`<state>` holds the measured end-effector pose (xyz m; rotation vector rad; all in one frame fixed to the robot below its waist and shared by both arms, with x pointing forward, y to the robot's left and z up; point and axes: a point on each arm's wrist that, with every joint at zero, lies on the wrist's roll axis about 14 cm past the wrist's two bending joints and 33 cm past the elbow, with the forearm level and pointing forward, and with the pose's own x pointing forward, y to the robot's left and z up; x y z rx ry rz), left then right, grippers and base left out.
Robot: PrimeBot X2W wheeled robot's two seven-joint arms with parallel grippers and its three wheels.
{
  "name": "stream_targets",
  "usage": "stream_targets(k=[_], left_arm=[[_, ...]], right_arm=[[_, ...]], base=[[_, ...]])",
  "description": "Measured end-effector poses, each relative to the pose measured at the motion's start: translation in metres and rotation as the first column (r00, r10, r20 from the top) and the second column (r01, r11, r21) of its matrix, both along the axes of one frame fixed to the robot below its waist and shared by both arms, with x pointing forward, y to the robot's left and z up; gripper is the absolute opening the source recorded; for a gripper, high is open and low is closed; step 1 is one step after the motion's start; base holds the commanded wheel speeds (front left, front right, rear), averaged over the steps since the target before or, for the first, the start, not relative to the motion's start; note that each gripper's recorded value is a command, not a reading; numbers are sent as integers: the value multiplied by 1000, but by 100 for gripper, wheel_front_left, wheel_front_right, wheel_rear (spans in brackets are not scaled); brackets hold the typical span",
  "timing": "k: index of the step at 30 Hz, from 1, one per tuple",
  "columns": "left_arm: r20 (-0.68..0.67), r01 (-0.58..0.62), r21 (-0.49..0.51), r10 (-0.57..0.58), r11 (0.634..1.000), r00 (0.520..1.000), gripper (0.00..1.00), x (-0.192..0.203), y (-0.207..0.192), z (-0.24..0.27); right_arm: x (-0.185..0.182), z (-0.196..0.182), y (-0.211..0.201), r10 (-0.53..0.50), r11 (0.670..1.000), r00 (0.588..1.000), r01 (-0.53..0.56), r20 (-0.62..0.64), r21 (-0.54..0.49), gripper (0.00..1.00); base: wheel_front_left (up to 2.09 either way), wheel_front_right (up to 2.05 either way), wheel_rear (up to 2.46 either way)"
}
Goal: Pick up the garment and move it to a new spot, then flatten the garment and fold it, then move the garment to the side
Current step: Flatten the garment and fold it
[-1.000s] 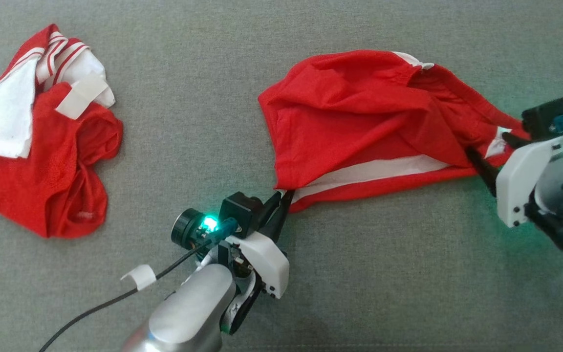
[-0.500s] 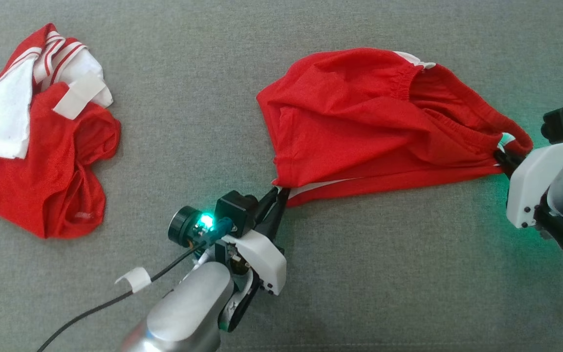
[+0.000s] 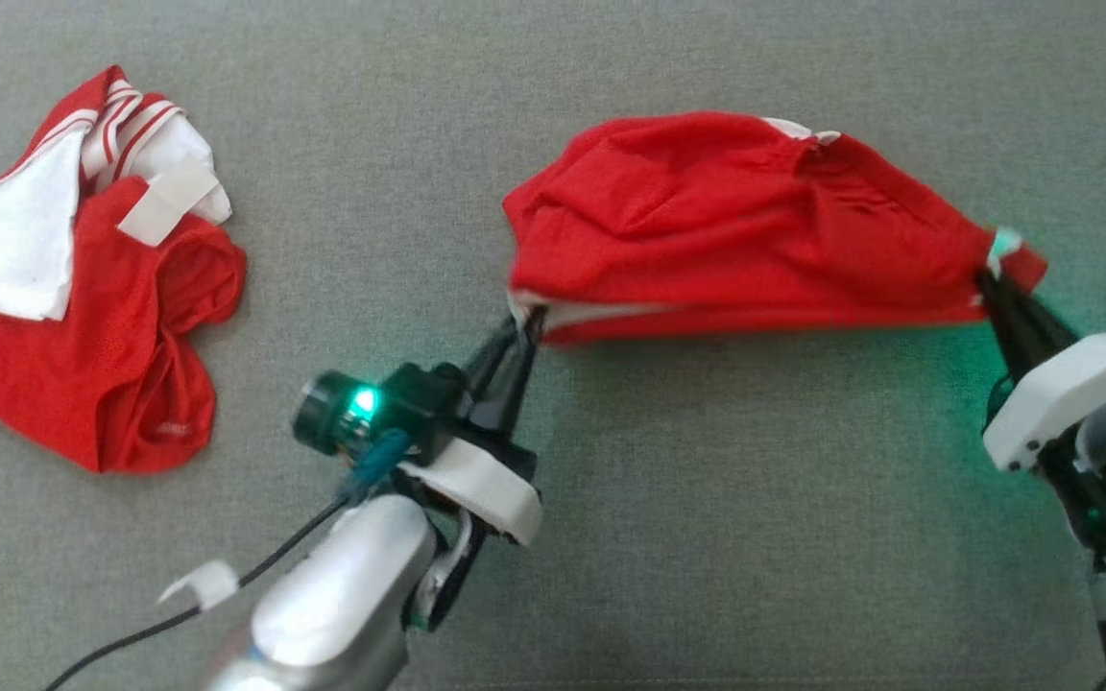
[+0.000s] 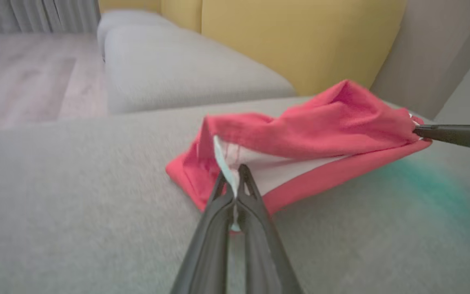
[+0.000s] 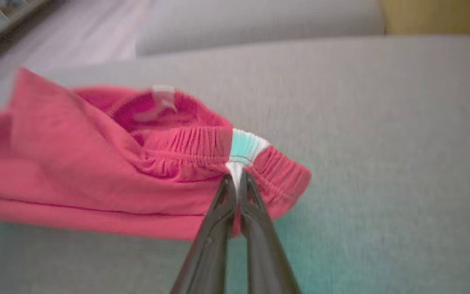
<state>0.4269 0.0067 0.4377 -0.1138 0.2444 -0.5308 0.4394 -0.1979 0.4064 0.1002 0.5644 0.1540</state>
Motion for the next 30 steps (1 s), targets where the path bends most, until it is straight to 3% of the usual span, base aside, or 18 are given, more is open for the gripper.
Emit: stream_targets(k=[5, 9, 12, 15, 16, 19, 21, 23, 26, 30], left_arm=[[210, -37, -51, 47, 998, 977, 0, 13, 12, 62], [394, -37, -76, 64, 996, 917, 0, 13, 21, 122], [549, -26, -95, 74, 995, 833, 0, 11, 28, 179], [692, -6, -106, 78, 994, 718, 0, 1, 34, 239], [692, -6, -106, 78, 994, 718, 0, 1, 34, 239], [789, 4, -108, 84, 994, 609, 0, -13, 40, 286], [825, 10, -109, 85, 994, 559, 0, -23, 42, 307], [841, 14, -111, 86, 994, 534, 0, -29, 44, 319], [840, 11, -114, 90, 993, 536, 0, -29, 45, 323], [785, 21, -142, 100, 990, 611, 0, -14, 46, 310]], right_arm=[[19, 64, 7, -24, 999, 966, 12, 257, 46, 0], [25, 111, 11, -40, 998, 912, 17, 407, 61, 0], [28, 160, 11, -61, 997, 838, 27, 542, 70, 0], [26, 221, 7, -91, 995, 718, 47, 690, 82, 0], [26, 221, 7, -91, 995, 718, 47, 690, 82, 0], [16, 273, 1, -109, 994, 604, 72, 789, 82, 0], [11, 291, -1, -112, 993, 566, 82, 817, 79, 0], [8, 300, 0, -114, 993, 552, 84, 826, 81, 0], [8, 298, 2, -113, 993, 571, 82, 813, 80, 0], [17, 285, 6, -113, 994, 617, 72, 779, 87, 0]], base=[[0, 0, 0], [0, 0, 0], [0, 0, 0], [0, 0, 0], [0, 0, 0], [0, 0, 0], [0, 0, 0], [0, 0, 0], [0, 0, 0], [0, 0, 0]])
